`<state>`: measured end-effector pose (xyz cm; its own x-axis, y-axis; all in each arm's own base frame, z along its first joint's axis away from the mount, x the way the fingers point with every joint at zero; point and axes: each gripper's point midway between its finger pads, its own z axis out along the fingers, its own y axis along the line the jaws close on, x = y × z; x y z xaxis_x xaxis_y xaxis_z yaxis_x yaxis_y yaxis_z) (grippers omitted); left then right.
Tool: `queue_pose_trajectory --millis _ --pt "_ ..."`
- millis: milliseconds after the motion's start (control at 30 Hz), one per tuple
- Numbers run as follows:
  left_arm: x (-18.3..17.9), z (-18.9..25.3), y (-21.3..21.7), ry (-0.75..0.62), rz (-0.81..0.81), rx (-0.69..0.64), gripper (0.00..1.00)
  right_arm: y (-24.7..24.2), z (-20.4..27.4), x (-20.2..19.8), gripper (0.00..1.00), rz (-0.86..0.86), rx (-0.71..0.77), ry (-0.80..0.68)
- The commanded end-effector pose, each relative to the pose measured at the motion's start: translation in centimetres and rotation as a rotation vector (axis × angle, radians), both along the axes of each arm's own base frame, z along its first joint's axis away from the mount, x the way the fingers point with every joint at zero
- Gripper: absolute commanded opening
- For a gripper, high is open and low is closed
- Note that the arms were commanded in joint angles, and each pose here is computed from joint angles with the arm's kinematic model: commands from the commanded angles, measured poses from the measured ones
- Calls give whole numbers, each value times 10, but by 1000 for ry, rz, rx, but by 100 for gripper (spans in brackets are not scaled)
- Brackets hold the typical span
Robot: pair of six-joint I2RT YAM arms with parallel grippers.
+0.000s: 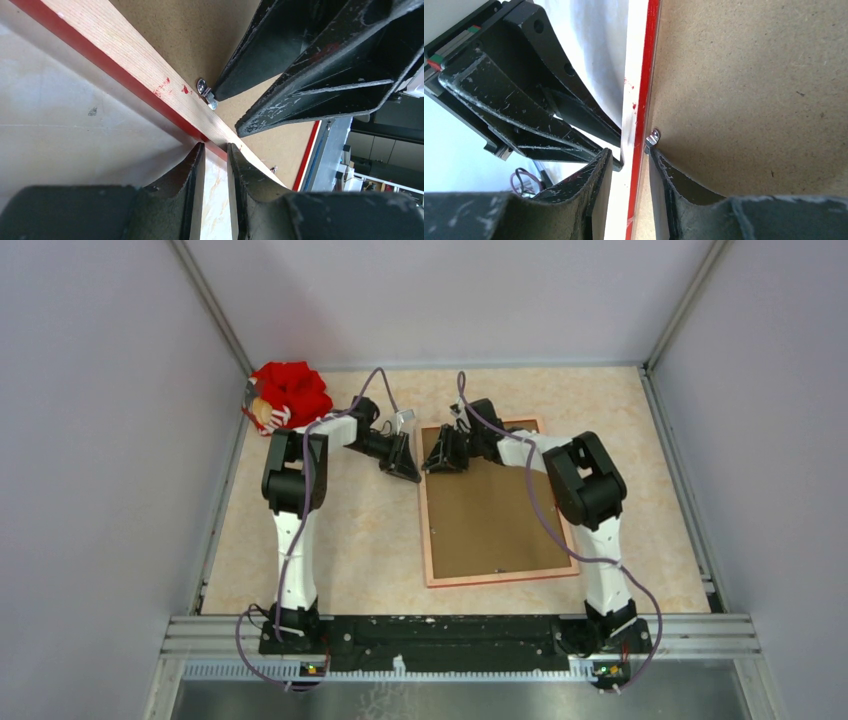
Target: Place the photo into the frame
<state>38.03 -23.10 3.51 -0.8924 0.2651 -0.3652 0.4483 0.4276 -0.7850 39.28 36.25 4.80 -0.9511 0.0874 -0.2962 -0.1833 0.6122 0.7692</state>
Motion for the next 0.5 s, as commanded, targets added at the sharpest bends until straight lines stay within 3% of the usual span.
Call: queue_pose_trajectory --millis 0,467 --pt "6 -5 -3 -41 -17 21 28 11 6 7 33 -10 57 -8" --pt "6 -17 -5 -30 -38 39 28 25 -7 -7 29 -202 200 95"
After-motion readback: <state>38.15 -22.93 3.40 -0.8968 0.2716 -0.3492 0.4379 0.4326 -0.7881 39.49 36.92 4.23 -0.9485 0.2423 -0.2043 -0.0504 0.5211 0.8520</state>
